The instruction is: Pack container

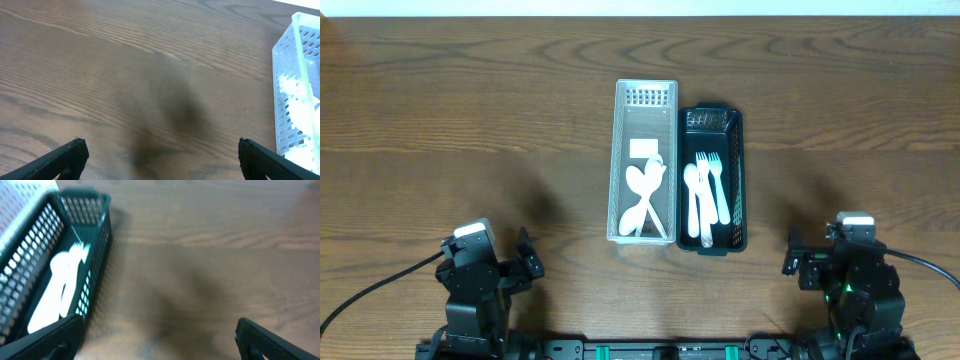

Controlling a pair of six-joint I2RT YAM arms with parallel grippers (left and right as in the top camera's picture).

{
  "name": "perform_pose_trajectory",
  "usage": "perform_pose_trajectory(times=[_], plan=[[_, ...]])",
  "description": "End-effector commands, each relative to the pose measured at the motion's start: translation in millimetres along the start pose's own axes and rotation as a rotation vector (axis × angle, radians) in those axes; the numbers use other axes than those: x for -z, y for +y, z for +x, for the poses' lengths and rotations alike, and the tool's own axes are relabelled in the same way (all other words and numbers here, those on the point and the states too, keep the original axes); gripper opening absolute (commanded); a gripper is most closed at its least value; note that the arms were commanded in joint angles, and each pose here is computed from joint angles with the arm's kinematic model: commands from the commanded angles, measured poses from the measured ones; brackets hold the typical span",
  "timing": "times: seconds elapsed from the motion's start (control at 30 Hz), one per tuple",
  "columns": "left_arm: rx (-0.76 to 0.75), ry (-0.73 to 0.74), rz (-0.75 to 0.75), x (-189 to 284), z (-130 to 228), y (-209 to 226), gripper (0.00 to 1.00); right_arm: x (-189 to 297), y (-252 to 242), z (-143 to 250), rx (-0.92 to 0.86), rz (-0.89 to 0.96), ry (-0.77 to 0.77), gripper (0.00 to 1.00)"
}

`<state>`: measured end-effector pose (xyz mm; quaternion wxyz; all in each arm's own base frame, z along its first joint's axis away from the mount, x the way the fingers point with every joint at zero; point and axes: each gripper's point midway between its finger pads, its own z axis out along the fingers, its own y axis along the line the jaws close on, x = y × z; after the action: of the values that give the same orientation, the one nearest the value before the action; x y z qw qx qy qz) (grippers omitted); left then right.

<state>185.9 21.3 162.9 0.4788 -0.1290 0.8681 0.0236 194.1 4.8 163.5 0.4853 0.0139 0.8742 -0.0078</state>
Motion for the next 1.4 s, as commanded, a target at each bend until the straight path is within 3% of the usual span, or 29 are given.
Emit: perform_pose_trajectory(times=[0.0,0.33,0.6,0.77,1.37], plan=[[-0.018,-0.011,-0.005,2,-2,1,0.98,7,3,4,0.011,-0.027,-0.017,0.99],[-0.017,-0.011,-0.005,2,-2,1,0.98,3,7,-26,-0.009,-0.060,-0.299,0.99],[-0.017,-0.011,-0.005,2,-2,1,0.98,-17,21,-52,0.093,-0.079,-0.544,0.99],[-0.017,-0.011,-0.005,2,-2,1,0.98,-45,24,-20,0.144,-0.079,-0.483,0.99],[-0.018,-0.011,-0.005,2,-2,1,0.98,-46,9,-24,0.121,-0.020,-0.497,0.99]])
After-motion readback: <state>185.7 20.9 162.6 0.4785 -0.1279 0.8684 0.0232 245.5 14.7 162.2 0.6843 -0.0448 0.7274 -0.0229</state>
